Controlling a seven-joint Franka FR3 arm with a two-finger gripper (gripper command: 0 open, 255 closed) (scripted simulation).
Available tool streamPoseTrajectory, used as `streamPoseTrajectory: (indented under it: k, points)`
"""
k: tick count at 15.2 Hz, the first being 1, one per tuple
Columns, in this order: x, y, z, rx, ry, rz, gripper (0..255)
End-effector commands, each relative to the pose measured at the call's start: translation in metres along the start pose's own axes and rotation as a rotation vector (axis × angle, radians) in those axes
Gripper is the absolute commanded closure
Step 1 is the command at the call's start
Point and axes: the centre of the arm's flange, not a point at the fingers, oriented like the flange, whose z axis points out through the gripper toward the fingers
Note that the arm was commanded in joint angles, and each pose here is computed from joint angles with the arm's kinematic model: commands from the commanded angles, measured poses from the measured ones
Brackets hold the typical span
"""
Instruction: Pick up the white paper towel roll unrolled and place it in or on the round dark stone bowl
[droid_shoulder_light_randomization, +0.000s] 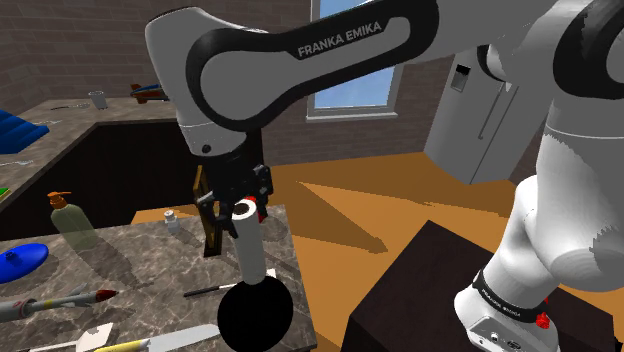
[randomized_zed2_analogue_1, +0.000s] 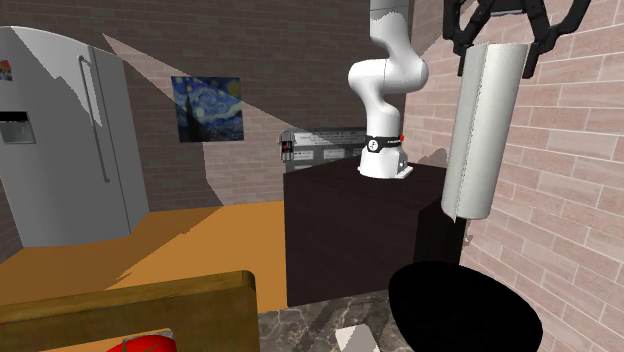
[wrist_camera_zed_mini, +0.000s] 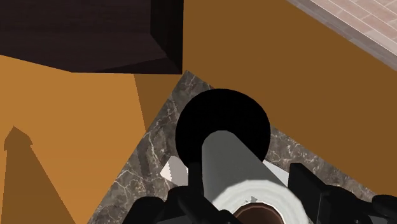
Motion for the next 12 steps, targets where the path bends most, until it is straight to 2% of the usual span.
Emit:
streamPoseTrajectory:
  k: [1, 12]
  points:
    - [0.001, -0.001, 0.010, 0.000, 0.000, 0.000, 255]
    - [0.011, -0.006, 0.067, 0.000, 0.000, 0.000, 255]
